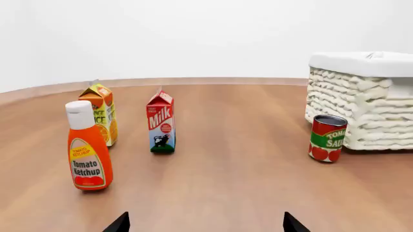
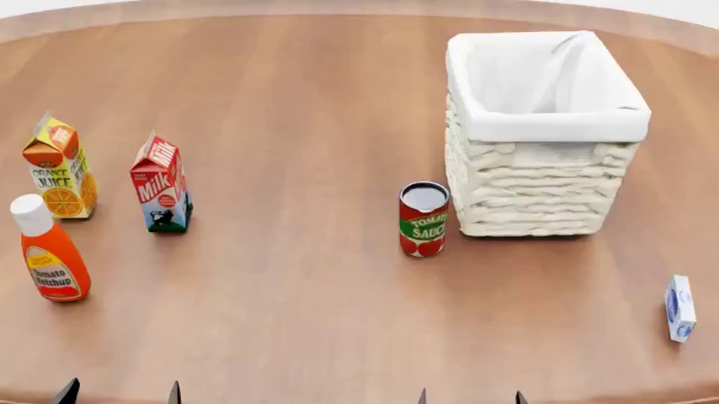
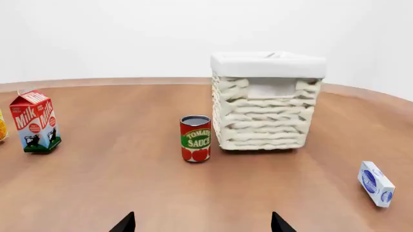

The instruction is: Pick the milk and place it in the basket.

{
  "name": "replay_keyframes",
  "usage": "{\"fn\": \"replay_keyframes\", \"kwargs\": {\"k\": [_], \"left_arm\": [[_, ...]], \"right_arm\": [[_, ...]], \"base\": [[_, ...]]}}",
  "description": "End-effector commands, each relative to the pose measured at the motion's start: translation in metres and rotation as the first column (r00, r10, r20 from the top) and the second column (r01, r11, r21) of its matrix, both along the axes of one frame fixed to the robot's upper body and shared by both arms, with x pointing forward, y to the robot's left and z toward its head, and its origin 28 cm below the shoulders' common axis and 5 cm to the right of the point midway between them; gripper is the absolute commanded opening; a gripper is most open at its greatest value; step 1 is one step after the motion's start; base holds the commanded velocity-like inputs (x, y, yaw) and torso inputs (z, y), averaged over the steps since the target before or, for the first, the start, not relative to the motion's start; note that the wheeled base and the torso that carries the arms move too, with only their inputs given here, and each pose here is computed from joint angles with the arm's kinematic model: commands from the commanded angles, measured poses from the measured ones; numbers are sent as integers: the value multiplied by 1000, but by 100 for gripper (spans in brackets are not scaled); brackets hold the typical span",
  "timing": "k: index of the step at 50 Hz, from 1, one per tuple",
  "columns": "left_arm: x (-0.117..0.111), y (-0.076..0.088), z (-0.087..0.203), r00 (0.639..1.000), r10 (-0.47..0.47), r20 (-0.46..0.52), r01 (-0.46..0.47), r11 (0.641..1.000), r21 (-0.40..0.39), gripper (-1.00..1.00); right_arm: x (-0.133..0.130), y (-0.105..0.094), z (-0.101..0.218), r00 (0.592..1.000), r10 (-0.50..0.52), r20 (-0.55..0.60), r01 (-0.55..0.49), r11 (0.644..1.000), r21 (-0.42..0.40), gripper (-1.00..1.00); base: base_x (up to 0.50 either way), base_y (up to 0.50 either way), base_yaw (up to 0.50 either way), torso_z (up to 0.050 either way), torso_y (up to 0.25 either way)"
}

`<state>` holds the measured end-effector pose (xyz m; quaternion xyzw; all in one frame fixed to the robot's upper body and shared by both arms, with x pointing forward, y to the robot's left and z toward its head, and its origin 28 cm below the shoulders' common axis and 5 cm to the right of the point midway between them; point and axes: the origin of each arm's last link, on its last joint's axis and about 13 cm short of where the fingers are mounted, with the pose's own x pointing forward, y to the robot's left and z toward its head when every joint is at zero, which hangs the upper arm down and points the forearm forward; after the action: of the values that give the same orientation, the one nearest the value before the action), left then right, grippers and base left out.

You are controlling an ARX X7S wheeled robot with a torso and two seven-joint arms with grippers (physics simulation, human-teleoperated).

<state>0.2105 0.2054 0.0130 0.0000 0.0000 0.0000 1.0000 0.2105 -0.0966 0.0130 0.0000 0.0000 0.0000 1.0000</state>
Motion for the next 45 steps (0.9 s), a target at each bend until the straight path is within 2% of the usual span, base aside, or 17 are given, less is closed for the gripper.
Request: {"fn": "replay_keyframes", "kwargs": {"k": [1,19,20,21,22,23,36,37,38,39,42,43,45], "left_arm": [[0,0,0,1000,-2,0,2,1000,-3,100],[0,0,0,1000,-8,0,8,1000,0,100],[-1,0,0,991,-37,132,9,979,202,100],[1,0,1,1000,-1,24,0,1000,31,100],[0,0,0,1000,1,0,-1,1000,0,100],[0,0,0,1000,2,0,-2,1000,1,100],[0,0,4,1000,-3,4,3,1000,-9,100],[1,0,9,1000,-4,5,4,998,-67,100],[2,1,14,1000,-4,16,6,997,-77,100],[3,3,19,999,2,38,0,999,-54,100],[6,7,40,996,1,91,7,996,-90,100],[7,11,56,990,5,142,8,996,-88,100],[8,15,71,984,15,178,3,995,-100,100]], "right_arm": [[0,0,-2,1000,-3,-2,3,1000,4,100],[1,-1,0,1000,-1,-7,1,1000,5,100],[-1,6,-3,991,34,132,23,913,-408,100],[0,-4,0,1000,1,9,1,972,-236,100],[0,-2,0,1000,1,4,0,996,-94,100],[0,0,0,1000,3,-1,-3,1000,-3,100],[2,0,4,1000,0,-1,0,1000,-3,100],[5,-1,10,1000,-11,-9,11,1000,21,100],[7,-3,15,1000,-15,5,15,999,32,100],[9,-4,21,1000,-19,11,19,999,46,100],[13,-9,41,998,-22,60,18,998,62,100],[16,-13,59,994,-37,103,28,996,84,100],[19,-17,75,987,-48,151,34,995,97,100]], "base": [[0,0,0,0,0],[0,0,0,0,0],[0,0,0,0,0],[0,0,0,0,0],[0,0,0,0,0],[0,0,0,0,0],[0,0,0,0,0],[0,0,0,0,0],[0,0,0,0,0],[0,0,0,0,0],[0,0,0,0,0],[0,0,0,0,0],[0,0,0,0,0]]}}
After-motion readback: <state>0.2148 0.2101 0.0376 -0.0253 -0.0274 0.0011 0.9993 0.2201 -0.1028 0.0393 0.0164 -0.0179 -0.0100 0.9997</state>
